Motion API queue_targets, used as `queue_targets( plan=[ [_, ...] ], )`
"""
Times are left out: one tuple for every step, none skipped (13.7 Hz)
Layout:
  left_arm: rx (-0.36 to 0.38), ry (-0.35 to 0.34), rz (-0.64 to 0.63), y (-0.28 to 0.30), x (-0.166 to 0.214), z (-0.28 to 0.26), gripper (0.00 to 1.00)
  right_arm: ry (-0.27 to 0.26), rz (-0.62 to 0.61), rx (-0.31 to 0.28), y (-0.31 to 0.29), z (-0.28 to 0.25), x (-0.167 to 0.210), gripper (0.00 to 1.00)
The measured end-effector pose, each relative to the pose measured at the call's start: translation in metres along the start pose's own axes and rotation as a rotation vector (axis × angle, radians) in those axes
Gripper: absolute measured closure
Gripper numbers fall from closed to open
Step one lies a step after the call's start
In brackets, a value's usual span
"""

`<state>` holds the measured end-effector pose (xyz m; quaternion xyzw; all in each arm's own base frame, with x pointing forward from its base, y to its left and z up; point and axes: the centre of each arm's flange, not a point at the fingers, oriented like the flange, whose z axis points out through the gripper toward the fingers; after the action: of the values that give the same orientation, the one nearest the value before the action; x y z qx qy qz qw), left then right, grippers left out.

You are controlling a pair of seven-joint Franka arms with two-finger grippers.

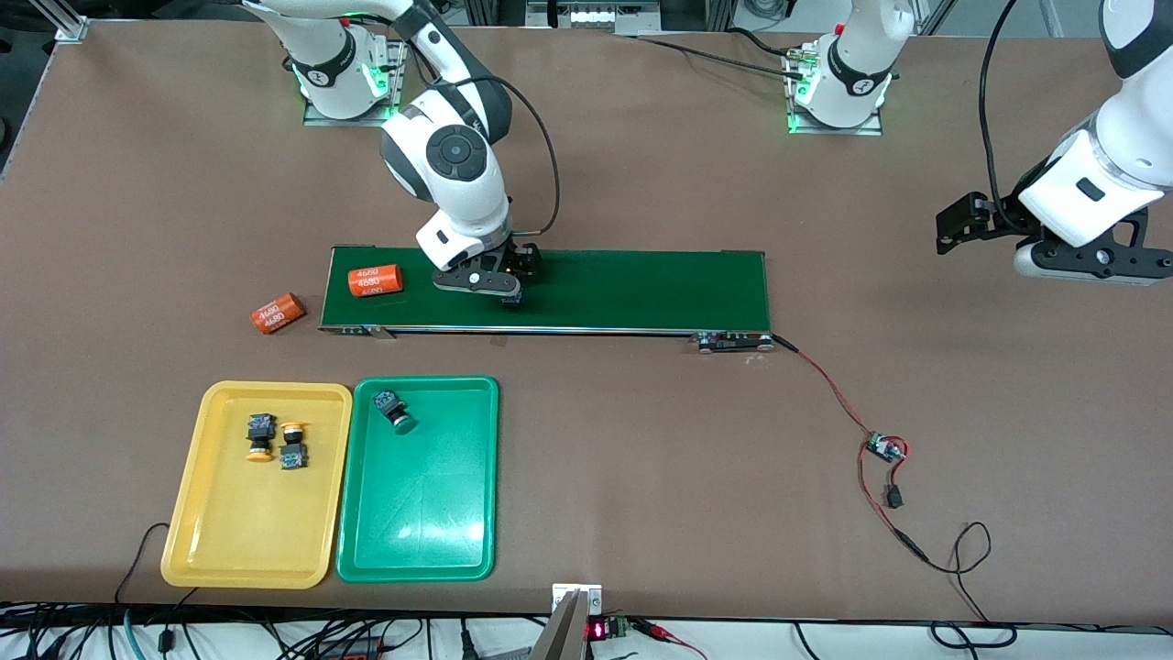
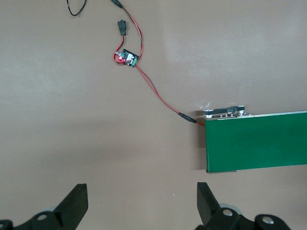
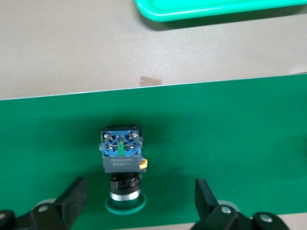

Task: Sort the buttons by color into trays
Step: 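Grasp and lift the black-cap button with the right gripper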

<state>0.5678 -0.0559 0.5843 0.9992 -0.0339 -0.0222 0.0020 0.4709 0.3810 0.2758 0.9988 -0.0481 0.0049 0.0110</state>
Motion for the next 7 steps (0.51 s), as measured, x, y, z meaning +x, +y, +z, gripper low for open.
queue_targets(
  plan=[
    [0.0, 0.0, -0.001, 0.0, 0.0, 0.0, 0.0, -0.002, -0.001, 0.003, -0.001, 0.006, 0.0, 0.0],
    [0.0, 0.0, -0.002, -0.001, 0.0, 0.0, 0.0, -0.001, -0.002, 0.006, -0.001, 0.011, 0.001, 0.0],
    [0.0, 0.0, -0.003, -0.002, 0.0, 0.0, 0.0, 0.0, -0.004, 0.003, 0.0, 0.017, 0.002, 0.0],
    [0.0, -0.001, -0.003, -0.002, 0.0, 0.0, 0.0, 0.003, 0.0, -0.002, 0.004, 0.022, 0.006, 0.0],
    [0.0, -0.002, -0.004, -0.002, 0.0, 0.0, 0.0, 0.004, 0.006, -0.008, 0.009, 0.026, 0.011, 0.0],
    [0.0, -0.005, -0.004, -0.002, 0.0, 0.0, 0.0, 0.005, 0.01, -0.012, 0.013, 0.029, 0.015, 0.01],
    [0.0, -0.006, -0.004, -0.002, -0.001, 0.001, 0.0, 0.006, 0.007, -0.014, 0.016, 0.029, 0.017, 0.04]
  ],
)
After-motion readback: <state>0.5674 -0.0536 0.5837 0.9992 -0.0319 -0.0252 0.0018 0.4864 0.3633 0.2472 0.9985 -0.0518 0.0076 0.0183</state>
